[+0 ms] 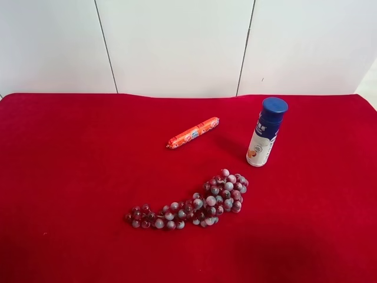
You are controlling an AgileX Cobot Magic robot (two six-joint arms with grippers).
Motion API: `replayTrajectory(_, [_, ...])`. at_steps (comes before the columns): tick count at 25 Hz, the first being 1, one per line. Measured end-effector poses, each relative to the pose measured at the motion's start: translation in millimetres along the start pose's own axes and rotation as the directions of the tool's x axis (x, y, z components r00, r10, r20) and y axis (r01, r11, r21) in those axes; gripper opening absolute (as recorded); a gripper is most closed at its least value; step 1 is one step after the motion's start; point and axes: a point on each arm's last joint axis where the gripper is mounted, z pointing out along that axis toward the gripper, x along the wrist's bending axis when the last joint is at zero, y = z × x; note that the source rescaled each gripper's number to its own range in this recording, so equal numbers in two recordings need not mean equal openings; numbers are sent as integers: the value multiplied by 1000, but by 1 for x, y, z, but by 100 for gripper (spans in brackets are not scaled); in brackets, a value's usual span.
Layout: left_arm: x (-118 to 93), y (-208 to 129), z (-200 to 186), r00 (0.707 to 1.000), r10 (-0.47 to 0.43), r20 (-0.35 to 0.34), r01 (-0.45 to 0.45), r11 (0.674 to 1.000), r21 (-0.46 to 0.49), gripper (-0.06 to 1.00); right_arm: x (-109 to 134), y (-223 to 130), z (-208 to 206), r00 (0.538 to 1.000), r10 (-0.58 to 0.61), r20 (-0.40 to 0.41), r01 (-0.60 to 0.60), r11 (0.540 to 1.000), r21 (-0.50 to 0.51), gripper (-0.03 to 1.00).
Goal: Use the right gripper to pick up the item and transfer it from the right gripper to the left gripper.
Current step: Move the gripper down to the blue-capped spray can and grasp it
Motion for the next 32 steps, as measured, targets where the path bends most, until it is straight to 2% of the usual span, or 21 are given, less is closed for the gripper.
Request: replayTrajectory(32, [0,0,0,1000,0,0,0,1000,0,100,1,0,0,1000,8,-15,-8,1000,-1,100])
